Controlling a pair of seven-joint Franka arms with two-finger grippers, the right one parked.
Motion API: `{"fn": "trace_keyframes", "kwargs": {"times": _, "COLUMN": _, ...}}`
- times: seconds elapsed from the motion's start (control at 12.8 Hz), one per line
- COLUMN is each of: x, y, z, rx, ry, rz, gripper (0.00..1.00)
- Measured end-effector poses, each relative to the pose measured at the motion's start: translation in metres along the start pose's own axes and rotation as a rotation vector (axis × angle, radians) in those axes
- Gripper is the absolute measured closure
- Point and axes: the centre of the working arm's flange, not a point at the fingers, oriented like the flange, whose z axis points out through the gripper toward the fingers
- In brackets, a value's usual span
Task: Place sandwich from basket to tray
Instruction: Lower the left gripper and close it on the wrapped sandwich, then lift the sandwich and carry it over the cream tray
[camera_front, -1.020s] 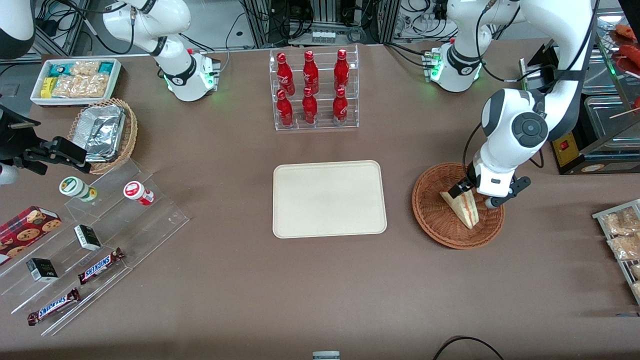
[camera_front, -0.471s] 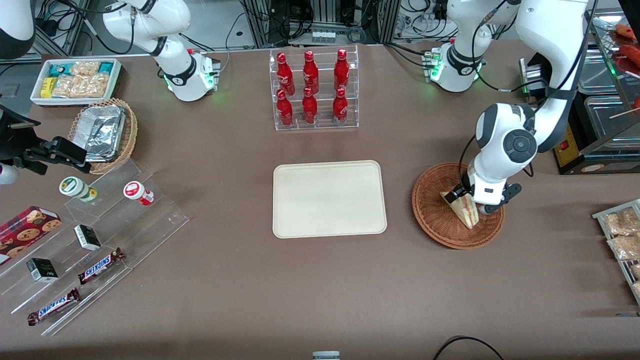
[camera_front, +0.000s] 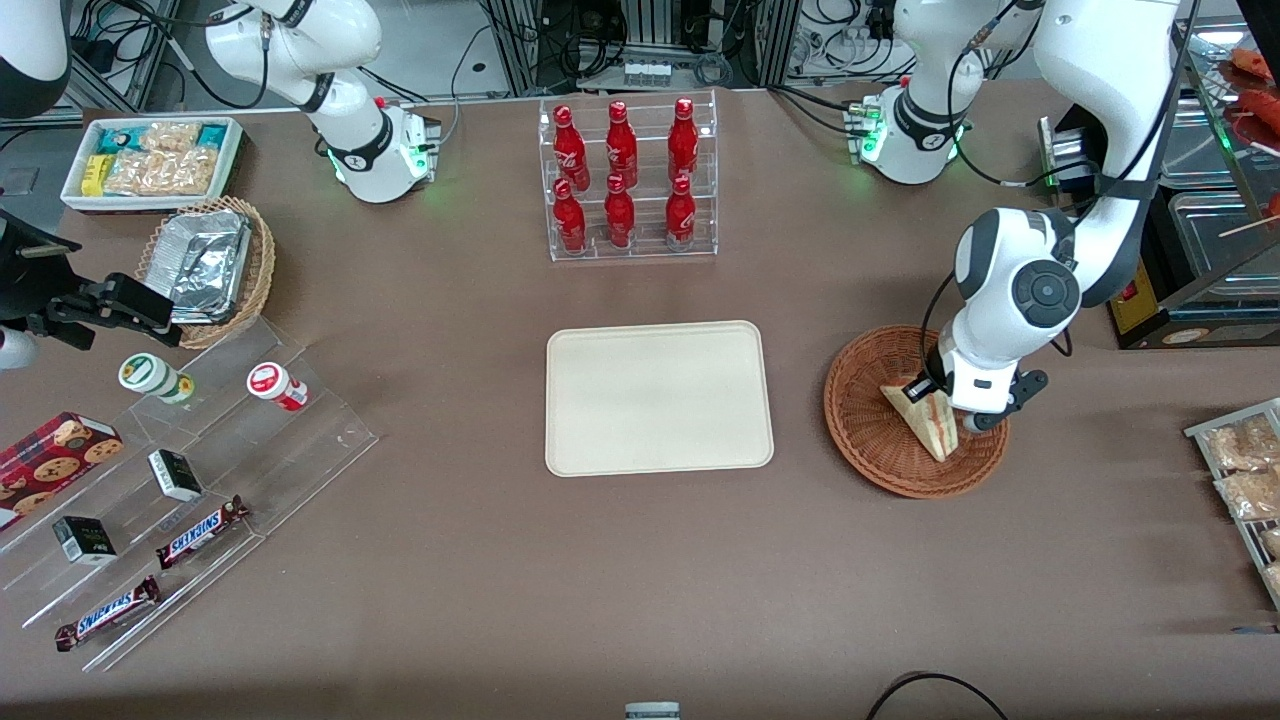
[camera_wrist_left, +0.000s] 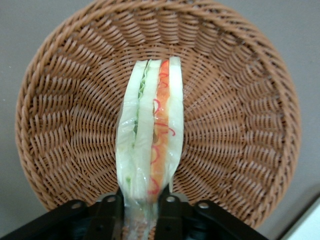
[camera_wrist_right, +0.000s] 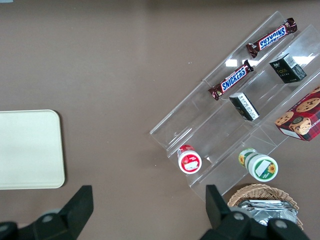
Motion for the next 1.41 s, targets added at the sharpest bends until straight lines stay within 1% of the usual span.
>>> {"fn": "trace_keyframes", "kwargs": {"times": 0.08, "x": 0.000, "y": 0.007, "z": -0.013, "rx": 0.020, "ry": -0.017, "rz": 0.013, "gripper": 0.85}}
{"fn": "trace_keyframes", "kwargs": {"times": 0.16, "x": -0.004, "y": 0.019, "z": -0.028, "rx": 0.040, "ry": -0.033, "rz": 0.034, "gripper": 0.85}}
{"fn": "trace_keyframes", "kwargs": {"times": 0.24, "x": -0.012, "y": 0.035, "z": -0.042, "rx": 0.054, "ry": -0.042, "rz": 0.064, "gripper": 0.85}}
{"fn": "trace_keyframes", "kwargs": {"times": 0.31, "x": -0.024, "y": 0.053, "z": -0.054, "rx": 0.058, "ry": -0.041, "rz": 0.100, "gripper": 0.85}}
{"fn": "trace_keyframes", "kwargs": {"times": 0.63, "x": -0.096, "y": 0.131, "z": -0.063, "rx": 0.046, "ry": -0.021, "rz": 0.256, "gripper": 0.86}}
{"fn": "trace_keyframes", "kwargs": {"times": 0.86, "x": -0.153, "y": 0.188, "z": -0.057, "rx": 0.036, "ry": -0.013, "rz": 0.265, "gripper": 0.88}}
{"fn": "trace_keyframes", "kwargs": {"times": 1.02, "x": -0.188, "y": 0.224, "z": -0.044, "rx": 0.033, "ry": -0.016, "rz": 0.291, "gripper": 0.88}}
{"fn": "trace_keyframes", "kwargs": {"times": 1.18, "x": -0.215, "y": 0.257, "z": -0.026, "rx": 0.029, "ry": -0.022, "rz": 0.300, "gripper": 0.88}}
{"fn": "trace_keyframes", "kwargs": {"times": 1.41, "x": -0.244, "y": 0.291, "z": 0.002, "rx": 0.029, "ry": -0.033, "rz": 0.308, "gripper": 0.88}}
